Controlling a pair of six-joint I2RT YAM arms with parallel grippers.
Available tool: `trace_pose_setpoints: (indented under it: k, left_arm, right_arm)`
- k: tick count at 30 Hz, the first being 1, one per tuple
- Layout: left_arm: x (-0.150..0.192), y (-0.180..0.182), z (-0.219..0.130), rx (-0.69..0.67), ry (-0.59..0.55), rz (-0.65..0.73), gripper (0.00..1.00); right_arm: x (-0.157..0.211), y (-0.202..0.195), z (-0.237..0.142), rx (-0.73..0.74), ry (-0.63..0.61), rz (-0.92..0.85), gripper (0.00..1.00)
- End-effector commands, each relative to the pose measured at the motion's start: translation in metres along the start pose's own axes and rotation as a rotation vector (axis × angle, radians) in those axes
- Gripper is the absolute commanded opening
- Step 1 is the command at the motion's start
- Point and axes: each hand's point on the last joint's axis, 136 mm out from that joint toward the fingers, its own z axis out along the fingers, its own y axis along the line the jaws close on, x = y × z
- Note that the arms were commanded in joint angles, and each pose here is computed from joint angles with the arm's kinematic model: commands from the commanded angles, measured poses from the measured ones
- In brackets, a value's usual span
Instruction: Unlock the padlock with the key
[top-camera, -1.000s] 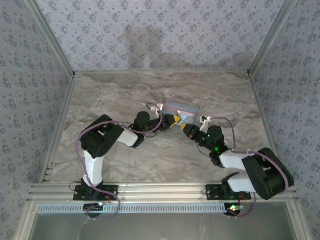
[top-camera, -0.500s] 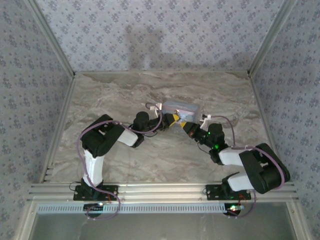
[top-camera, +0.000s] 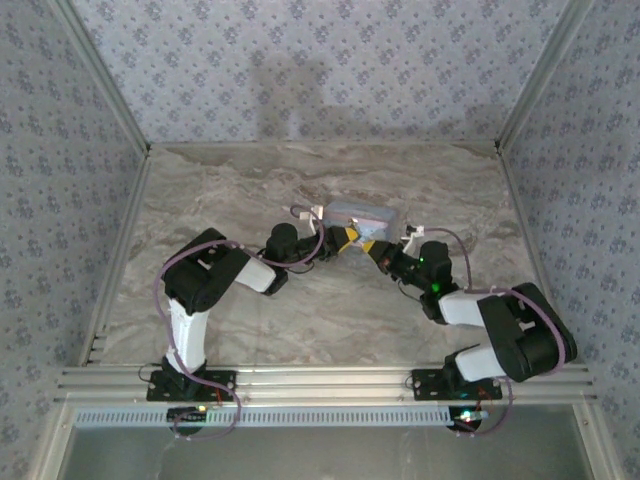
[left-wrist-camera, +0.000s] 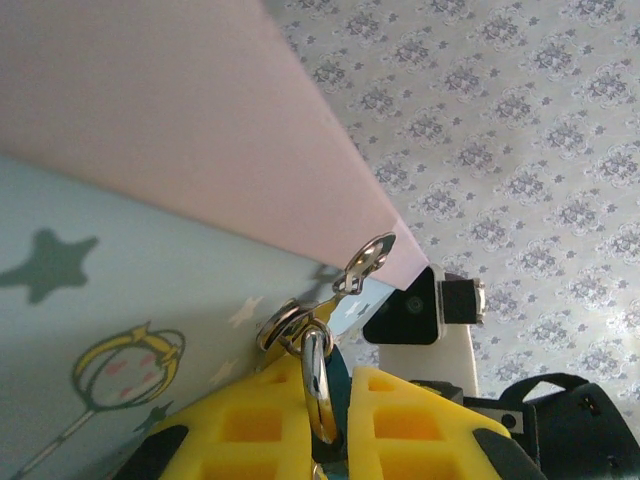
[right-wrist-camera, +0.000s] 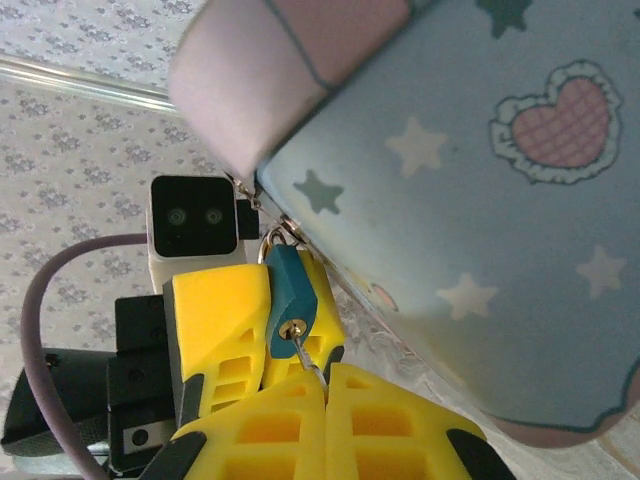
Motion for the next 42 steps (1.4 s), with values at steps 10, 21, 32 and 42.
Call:
trace_pose_setpoints:
  k: [10,21,32,42]
  left_arm:
    - [0.013,-0.048,0.006,0.163,0.059,0.083,0.0]
    - [0.013,-0.052,0.006,0.169,0.062,0.077,0.0]
    - [0.012,-0.055,0.007,0.177,0.064,0.085,0.0]
    - [0.015,-0.058,0.005,0.182,0.069,0.091,0.0]
  right_arm:
    - [-0.008,0.013,0.012,-0.007,-0.012,0.006,0.0]
    - [-0.004,0.011,0.011,0.059,-0.059,-0.272,0.0]
    - [-0.011,0.027,0.012,-0.05,-0.061,-0.151,0.0]
    - [-0.014,0.038,0.026,-0.181,-0.053,0.027,0.0]
